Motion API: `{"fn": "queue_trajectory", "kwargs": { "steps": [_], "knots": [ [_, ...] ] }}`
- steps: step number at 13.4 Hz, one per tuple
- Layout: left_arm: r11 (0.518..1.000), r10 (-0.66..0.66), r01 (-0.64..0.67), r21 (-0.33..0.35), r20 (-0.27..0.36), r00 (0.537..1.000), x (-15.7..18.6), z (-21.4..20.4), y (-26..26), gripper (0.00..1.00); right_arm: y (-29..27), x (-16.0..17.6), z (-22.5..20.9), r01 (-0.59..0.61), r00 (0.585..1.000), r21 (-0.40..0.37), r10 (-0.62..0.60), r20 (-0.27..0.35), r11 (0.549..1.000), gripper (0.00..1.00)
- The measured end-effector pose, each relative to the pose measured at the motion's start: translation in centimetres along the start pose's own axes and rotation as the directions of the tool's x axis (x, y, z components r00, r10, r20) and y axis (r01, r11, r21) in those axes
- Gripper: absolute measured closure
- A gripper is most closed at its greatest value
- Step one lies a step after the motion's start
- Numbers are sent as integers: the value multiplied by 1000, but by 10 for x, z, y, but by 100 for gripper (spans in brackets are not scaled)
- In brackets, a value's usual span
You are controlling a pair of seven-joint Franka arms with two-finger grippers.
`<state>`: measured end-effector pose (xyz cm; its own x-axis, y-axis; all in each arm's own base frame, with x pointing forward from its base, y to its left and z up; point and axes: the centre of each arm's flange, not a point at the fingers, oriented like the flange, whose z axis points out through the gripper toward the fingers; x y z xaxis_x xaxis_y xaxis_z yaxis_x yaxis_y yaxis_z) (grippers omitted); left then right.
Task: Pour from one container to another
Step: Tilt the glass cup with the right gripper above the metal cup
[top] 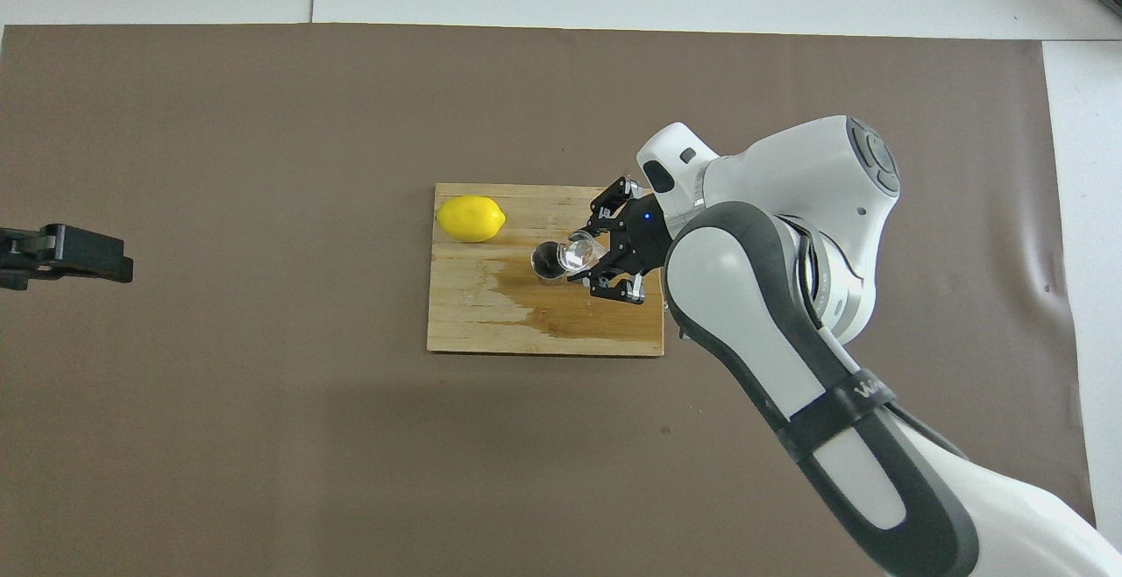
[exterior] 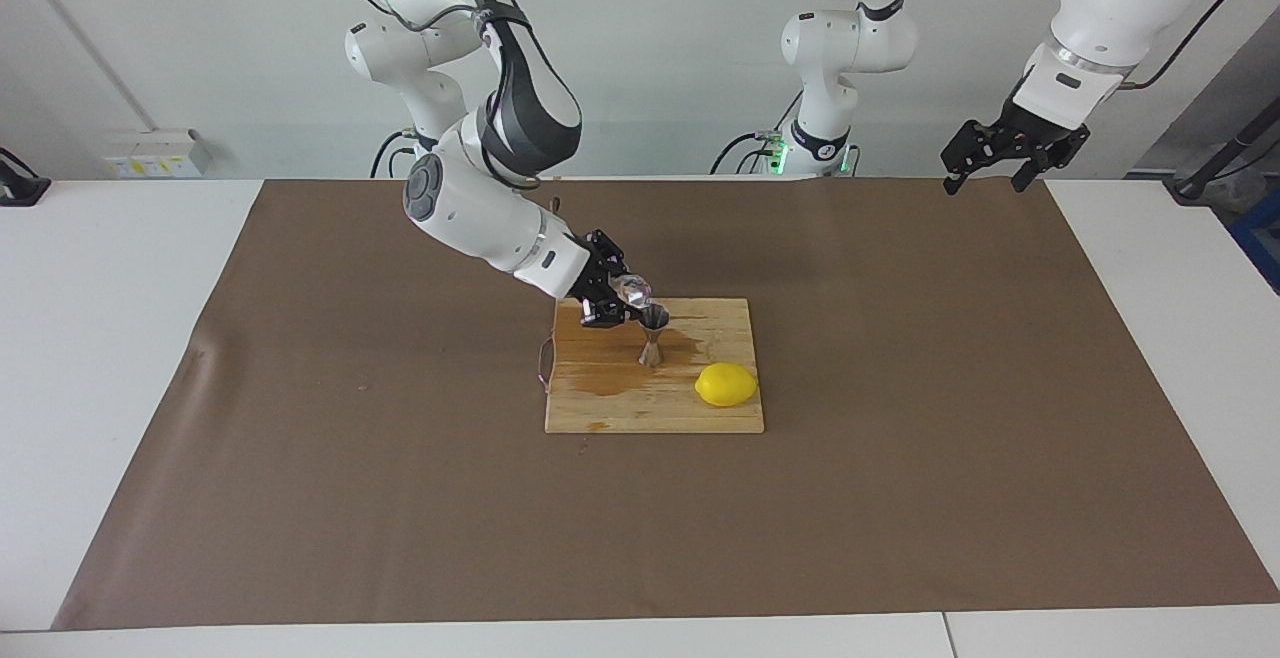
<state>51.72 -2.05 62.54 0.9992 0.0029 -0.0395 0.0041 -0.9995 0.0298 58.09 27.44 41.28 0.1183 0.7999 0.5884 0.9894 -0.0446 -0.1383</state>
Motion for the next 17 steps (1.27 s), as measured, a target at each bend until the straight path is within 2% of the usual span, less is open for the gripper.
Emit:
{"fn": "queue_trajectory", "kwargs": {
  "steps": [7, 13, 17],
  "knots": [
    [1000, 0, 0, 0, 0, 1000, 0, 0, 0, 0, 2, 20, 6, -31, 997, -7, 32, 65, 999, 51],
    [1000, 0, 0, 0, 0, 1000, 0, 0, 0, 0, 2, 21, 7, -24, 995, 10, 23, 93, 1000, 51],
    [1000, 0, 0, 0, 0, 1000, 0, 0, 0, 0, 0, 22, 8, -33, 989, 20, 30, 144, 999, 51]
  ]
}}
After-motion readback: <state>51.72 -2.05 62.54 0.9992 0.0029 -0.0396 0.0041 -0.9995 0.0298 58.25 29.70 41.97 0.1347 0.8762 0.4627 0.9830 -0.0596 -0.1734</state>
